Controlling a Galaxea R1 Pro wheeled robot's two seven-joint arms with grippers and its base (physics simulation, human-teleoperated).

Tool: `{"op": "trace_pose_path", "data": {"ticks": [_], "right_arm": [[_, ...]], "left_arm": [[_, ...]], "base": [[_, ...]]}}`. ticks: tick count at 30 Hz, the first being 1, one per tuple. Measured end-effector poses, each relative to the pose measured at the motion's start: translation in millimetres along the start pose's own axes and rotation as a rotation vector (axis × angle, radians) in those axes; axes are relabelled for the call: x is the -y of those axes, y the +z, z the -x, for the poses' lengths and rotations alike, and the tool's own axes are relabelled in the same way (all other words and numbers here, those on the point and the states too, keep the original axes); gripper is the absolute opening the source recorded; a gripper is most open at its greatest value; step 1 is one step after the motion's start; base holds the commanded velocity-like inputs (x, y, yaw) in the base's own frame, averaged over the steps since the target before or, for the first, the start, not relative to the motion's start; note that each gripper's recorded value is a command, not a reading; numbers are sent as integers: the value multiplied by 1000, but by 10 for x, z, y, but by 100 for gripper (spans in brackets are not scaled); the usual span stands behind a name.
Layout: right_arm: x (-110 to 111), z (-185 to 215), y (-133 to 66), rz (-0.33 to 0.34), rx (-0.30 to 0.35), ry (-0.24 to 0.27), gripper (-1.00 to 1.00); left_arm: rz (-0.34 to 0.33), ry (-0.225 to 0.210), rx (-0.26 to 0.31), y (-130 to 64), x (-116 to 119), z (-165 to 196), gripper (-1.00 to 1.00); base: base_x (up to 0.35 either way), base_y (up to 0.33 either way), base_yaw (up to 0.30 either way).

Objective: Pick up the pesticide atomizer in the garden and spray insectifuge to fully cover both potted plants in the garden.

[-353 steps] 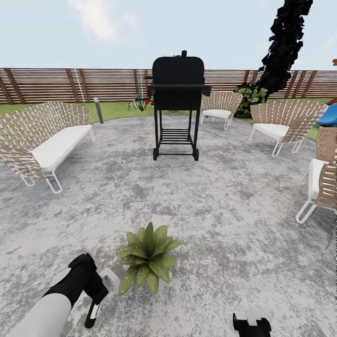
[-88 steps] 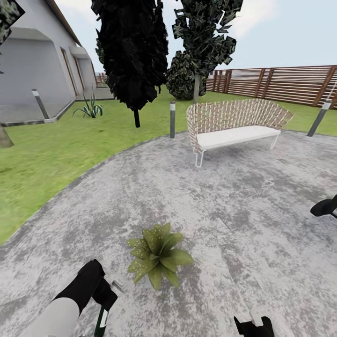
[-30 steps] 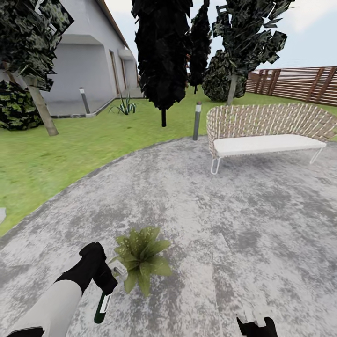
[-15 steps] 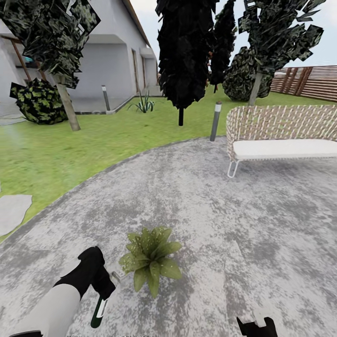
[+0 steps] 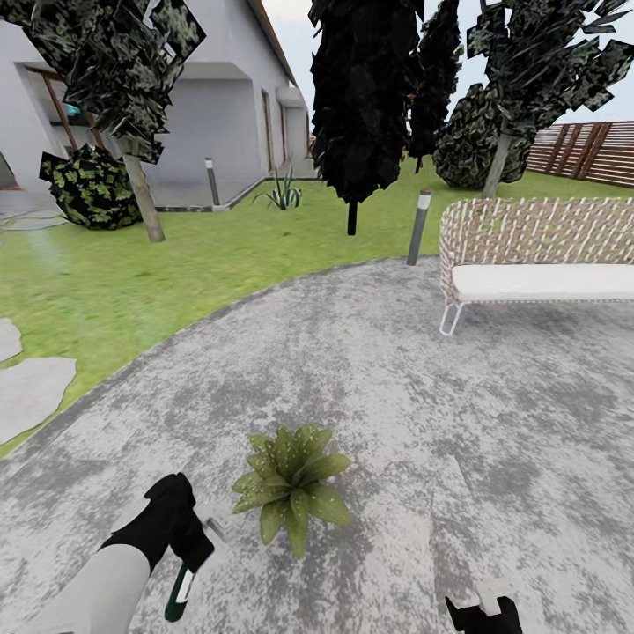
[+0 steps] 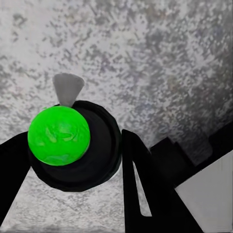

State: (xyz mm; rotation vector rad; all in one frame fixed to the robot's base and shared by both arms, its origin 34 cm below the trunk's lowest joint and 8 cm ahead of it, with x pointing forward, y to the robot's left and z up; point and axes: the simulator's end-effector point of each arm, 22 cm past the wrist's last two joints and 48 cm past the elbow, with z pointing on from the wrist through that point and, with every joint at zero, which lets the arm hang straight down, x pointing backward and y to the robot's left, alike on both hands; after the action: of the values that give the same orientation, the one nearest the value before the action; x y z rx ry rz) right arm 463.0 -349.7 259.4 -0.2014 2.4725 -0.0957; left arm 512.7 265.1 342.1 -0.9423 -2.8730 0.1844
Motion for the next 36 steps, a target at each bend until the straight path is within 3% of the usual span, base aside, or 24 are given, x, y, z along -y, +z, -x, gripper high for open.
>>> {"op": "trace_pose_path", "data": {"ticks": [9, 20, 29, 36], "right_arm": [[4, 0, 0, -1, 0, 0, 100], [16, 1, -2, -3, 0, -1, 100], [13, -3, 0, -1, -1, -2, 100], [0, 1, 1, 1, 0, -2, 100]], "left_arm": [[18, -3, 3, 14, -18, 13, -100], [18, -3, 4, 14, -16, 15, -100], [18, -4, 4, 15, -19, 18, -100], [19, -5, 4, 14, -20, 14, -100]], "base": [[6, -8, 173], [127, -219, 118], [-143, -241, 7], [-66, -55, 230]]}}
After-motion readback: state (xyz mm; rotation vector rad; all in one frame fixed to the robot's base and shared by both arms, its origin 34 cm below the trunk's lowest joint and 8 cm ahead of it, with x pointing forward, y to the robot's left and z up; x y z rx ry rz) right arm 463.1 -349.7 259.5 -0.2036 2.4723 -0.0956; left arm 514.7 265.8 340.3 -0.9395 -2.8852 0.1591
